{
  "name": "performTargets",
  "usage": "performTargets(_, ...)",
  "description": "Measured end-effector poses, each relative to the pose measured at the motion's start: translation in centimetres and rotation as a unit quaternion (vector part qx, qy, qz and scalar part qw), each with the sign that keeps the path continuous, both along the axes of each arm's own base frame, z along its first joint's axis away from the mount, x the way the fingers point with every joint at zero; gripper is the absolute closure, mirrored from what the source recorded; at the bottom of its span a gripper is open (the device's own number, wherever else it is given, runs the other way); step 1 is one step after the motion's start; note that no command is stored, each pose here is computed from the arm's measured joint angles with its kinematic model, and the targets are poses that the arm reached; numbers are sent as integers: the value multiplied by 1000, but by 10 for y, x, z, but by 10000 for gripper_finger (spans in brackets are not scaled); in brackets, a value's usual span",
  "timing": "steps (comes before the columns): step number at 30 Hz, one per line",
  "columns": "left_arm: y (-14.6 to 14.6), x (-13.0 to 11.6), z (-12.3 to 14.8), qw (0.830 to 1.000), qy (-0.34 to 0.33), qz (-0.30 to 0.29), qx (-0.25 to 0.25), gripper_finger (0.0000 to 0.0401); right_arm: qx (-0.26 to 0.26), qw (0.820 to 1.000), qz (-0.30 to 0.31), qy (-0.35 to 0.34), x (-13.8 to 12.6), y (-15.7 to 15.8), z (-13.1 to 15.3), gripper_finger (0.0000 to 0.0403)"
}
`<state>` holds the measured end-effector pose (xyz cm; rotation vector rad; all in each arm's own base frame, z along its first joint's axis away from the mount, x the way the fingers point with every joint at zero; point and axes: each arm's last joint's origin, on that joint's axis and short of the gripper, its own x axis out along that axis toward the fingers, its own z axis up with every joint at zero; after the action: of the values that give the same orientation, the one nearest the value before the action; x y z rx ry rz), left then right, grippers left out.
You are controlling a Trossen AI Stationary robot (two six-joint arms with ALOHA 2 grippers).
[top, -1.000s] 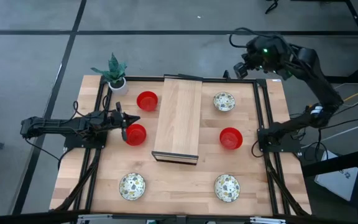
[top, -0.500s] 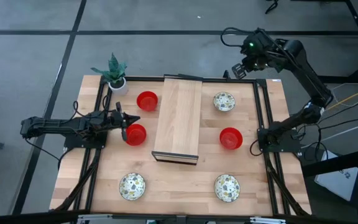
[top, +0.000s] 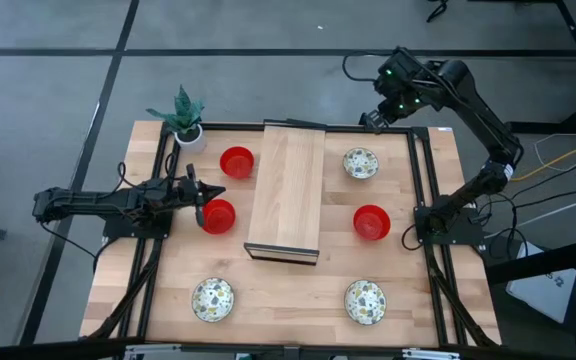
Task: Pick & Place Mini bowls
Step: Put the top white patterned bowl on the shelf
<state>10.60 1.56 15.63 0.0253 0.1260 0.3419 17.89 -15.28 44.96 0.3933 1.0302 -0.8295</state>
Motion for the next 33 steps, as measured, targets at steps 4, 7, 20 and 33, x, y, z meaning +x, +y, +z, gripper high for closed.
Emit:
performTargets(4,0,0,0,1000,0,0,0,397,-3,1000,12,7,0,0,0,374)
performTargets(7,0,0,0,1000,0,0,0,397,-3,1000,13,7,0,0,0,372)
performTargets(20,0,0,0,1000,0,0,0,397,60,996,46,43,12,5,-35,363)
performTargets(33,0,0,0,1000,0,0,0,397,50,994,85,40,2,29,-73,362)
